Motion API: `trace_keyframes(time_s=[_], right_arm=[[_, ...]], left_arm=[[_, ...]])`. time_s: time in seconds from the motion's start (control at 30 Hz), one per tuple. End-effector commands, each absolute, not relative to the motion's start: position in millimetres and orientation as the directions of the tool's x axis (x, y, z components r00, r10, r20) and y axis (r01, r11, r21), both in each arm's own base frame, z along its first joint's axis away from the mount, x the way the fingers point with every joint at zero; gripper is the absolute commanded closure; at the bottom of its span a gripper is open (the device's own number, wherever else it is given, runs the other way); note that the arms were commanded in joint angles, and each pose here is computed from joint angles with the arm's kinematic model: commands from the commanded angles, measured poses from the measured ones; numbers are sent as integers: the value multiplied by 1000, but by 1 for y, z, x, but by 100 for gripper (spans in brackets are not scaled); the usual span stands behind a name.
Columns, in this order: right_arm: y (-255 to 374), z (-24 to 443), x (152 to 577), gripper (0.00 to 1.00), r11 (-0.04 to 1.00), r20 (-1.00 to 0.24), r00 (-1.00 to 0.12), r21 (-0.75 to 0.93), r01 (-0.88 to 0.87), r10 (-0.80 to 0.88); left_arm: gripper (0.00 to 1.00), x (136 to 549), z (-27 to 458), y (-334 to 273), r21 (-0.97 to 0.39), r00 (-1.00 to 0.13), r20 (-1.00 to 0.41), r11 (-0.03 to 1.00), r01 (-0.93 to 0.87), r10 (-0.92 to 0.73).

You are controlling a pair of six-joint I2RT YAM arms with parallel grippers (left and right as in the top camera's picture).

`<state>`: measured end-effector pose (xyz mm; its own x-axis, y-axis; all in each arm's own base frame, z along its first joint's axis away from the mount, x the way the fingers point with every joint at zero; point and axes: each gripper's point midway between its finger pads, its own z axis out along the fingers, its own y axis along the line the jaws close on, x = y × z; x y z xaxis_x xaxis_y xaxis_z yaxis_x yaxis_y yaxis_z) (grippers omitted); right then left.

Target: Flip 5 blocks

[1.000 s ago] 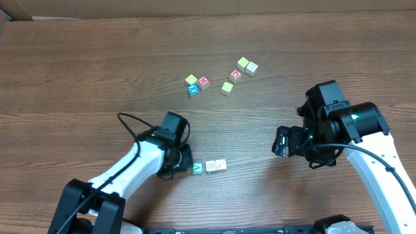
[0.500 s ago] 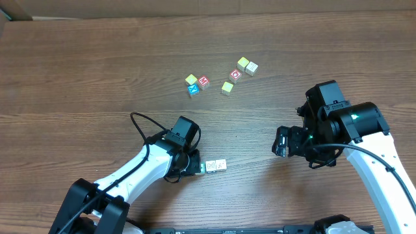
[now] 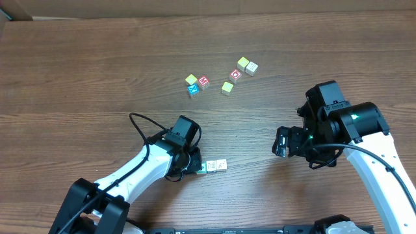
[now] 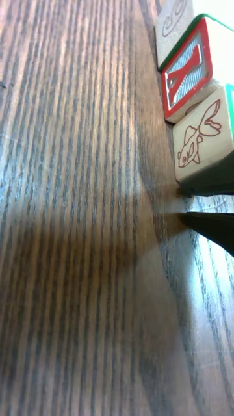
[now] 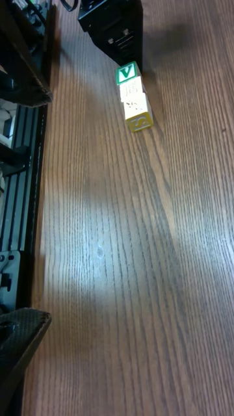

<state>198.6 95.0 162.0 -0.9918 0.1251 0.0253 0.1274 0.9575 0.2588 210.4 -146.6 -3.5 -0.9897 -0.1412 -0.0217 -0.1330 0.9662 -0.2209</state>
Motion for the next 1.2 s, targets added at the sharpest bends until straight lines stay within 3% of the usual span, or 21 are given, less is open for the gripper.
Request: trace_keyframes(time_s=[0.0, 0.4, 0.7, 1.17], right_arm=[[97, 164, 197, 0, 955, 21, -992, 270, 126, 125], [97, 164, 197, 0, 955, 22, -992, 269, 126, 124], [97, 164, 199, 0, 954, 14, -992, 272, 123, 124], [97, 164, 197, 0, 955, 20, -992, 270, 125, 124]], left_arm=[[96, 203, -10, -146, -211, -984, 13, 961, -177, -178], [96, 173, -7, -121, -63, -979, 76, 979, -195, -190], [96, 150, -6, -145, -77, -981, 120, 983, -165, -155], [96, 168, -6, -164, -114, -989, 6, 982, -149, -149]])
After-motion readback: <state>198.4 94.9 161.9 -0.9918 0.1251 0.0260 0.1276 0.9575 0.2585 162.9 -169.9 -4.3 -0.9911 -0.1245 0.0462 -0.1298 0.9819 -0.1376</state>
